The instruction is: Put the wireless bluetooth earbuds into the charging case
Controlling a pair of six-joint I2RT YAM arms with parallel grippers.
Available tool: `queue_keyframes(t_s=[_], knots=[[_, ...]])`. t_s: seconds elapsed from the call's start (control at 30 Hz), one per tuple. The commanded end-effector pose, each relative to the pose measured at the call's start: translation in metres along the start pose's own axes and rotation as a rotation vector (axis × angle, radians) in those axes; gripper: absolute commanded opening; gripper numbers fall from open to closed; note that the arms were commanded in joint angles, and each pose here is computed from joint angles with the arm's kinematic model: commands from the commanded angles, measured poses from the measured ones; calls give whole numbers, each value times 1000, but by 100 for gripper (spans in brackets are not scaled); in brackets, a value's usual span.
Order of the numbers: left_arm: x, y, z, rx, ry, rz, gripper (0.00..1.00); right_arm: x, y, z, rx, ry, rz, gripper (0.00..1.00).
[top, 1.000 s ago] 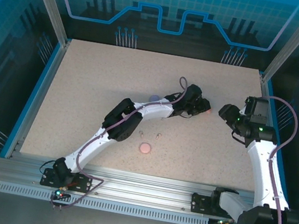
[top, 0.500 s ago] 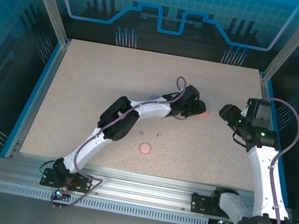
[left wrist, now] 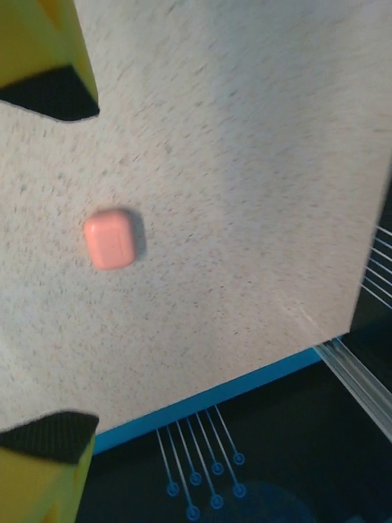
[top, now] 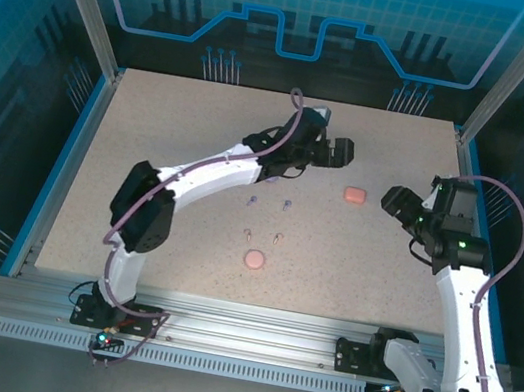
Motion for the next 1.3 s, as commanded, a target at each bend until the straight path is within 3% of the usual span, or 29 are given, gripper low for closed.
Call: queue_keyframes(t_s=[0.0,0.17,0.33,0.6,0.83,1.13,1.27], knots=[[17,8,-26,-44,109,195,99,-2,-6,5,6,27,-40,83],[37,28,-56,-167,219,269,99,-1,-12,11,-5,51,-71,100],[59,42,-87,-227,296,293,99,-4,-24,14,-28,28,-96,100],[104,63,-138,-396,336,156,99,19,-52,24,53,74,-133,100],[149,70,-172,-402,359,30,99,55,-84,32,151,118,-192,100],[192,51,-207,-500,330,-218,99,106,-125,35,291,120,-358,97],[207,31,-218,-492,318,-296,99,133,-143,43,348,116,-455,95]])
Point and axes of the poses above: each hand's point on the last joint's axis, 136 mm out from that joint toward the fingers, its own z axis out along the fingers, its own x axis along the line the jaws close on, y = z × x, the point moved 4 cm from there along -z, back along the fingers, and after that the axes turned 10 degrees about -z, right-handed, at the moved point
